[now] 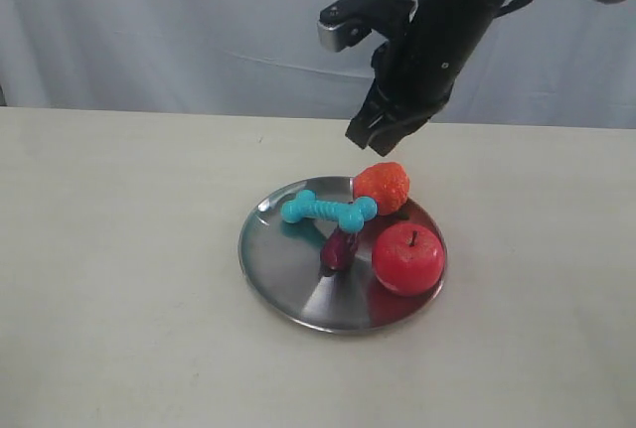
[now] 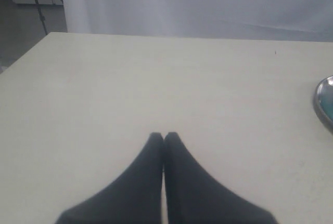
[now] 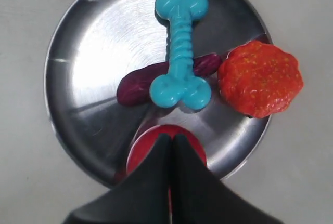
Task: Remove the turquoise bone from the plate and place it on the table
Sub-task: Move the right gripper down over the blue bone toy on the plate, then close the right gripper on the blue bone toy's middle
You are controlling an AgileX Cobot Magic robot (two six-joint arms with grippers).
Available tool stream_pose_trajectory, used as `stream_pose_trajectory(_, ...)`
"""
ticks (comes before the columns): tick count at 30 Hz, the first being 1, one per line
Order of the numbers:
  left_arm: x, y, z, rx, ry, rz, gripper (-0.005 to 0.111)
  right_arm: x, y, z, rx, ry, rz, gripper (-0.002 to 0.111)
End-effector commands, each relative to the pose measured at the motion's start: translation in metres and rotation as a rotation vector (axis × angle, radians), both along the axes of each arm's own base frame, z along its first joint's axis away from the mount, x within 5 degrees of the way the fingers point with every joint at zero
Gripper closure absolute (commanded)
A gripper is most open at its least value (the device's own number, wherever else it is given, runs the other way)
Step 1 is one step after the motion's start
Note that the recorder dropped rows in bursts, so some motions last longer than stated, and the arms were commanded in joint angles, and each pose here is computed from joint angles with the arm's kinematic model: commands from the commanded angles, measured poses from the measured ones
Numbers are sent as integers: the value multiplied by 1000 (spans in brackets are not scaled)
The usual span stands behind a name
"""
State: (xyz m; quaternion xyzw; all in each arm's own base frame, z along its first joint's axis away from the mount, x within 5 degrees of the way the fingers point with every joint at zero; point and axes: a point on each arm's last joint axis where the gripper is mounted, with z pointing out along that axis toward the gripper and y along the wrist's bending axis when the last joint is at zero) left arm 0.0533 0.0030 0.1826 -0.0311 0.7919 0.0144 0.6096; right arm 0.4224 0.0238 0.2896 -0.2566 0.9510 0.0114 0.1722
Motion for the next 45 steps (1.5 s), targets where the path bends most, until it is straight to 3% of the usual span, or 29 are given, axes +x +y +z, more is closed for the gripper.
stream_pose_trajectory(1,0,0,0,-6,-5,5,107,17,2,-18,-10,-49,24,109)
stream_pose_trajectory(9,0,0,0,-6,-5,5,107,53,9,-54,-19,-225,24,109)
stream_pose_trajectory(14,0,0,0,-6,-5,5,107,66,11,-70,-9,-182,7,108)
stream_pose_trajectory(16,0,0,0,-6,-5,5,107,70,13,-85,-11,-99,19,98)
stream_pose_trajectory(17,0,0,0,-6,-5,5,107,73,15,-93,-10,-55,27,79)
stream_pose_trajectory(18,0,0,0,-6,-5,5,107,74,17,-95,-5,-44,30,71)
stream_pose_trajectory(19,0,0,0,-6,-5,5,107,75,22,-98,6,-43,42,54)
stream_pose_trajectory(21,0,0,0,-6,-5,5,107,75,29,-98,1,-56,75,46)
stream_pose_trajectory(29,0,0,0,-6,-5,5,107,79,37,-125,-7,-29,110,50)
stream_pose_trajectory(45,0,0,0,-6,-5,5,107,81,37,-126,-7,-48,107,50)
